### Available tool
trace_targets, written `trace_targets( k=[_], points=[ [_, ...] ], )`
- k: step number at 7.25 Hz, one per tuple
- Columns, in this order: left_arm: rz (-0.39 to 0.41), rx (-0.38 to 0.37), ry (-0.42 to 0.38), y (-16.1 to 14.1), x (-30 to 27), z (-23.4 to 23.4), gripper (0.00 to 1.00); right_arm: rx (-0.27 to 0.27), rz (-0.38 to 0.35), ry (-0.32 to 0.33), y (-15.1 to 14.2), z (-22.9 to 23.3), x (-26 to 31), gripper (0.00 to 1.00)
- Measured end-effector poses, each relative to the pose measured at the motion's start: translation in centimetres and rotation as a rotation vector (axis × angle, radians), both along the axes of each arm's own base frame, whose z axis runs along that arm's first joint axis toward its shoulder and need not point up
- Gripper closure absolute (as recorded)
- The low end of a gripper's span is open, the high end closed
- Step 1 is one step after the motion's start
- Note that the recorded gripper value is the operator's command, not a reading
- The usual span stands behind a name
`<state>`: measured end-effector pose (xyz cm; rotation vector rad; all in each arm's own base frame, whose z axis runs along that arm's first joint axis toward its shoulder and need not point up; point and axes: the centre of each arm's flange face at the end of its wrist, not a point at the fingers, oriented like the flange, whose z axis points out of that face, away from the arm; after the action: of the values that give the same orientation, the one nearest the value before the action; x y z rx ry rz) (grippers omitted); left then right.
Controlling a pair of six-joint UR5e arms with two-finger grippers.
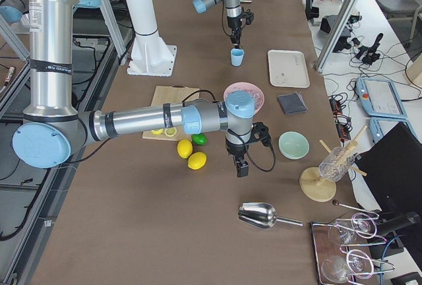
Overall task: Mash ice and strawberries in cup
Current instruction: 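Lower the strawberry into the light-blue cup, open the left gripper, withdraw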
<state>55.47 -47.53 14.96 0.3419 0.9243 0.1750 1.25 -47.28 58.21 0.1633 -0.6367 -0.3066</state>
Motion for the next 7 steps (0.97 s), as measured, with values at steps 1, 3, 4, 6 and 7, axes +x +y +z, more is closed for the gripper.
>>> trace_targets(
  k=[1, 3, 4, 6, 7],
  points=[
    [-0.001, -0.004, -0.001, 0.1, 0.1, 0.2, 0.76, 0.001, 0.000, 0.001, 0.0, 0.0, 0.0, 0.02],
    [-0.002, -0.006, 0.004, 0.1, 0.3, 0.3, 0.42, -0.001, -0.001, 0.001, 0.0, 0.1, 0.0, 0.02],
    [-0.004, -0.004, 0.012, -0.1, 0.7, 0.5, 0.31, -0.001, -0.001, 0.001, 0.0, 0.1, 0.0, 0.02],
    [-0.019, -0.014, 0.039, -0.4, 1.3, 0.7, 0.03, -0.001, 0.000, 0.000, 0.0, 0.1, 0.0, 0.02],
    [-0.024, -0.014, 0.050, -0.5, 1.0, 0.4, 0.03, 0.000, 0.000, -0.001, -0.1, 0.0, 0.0, 0.02]
  ],
)
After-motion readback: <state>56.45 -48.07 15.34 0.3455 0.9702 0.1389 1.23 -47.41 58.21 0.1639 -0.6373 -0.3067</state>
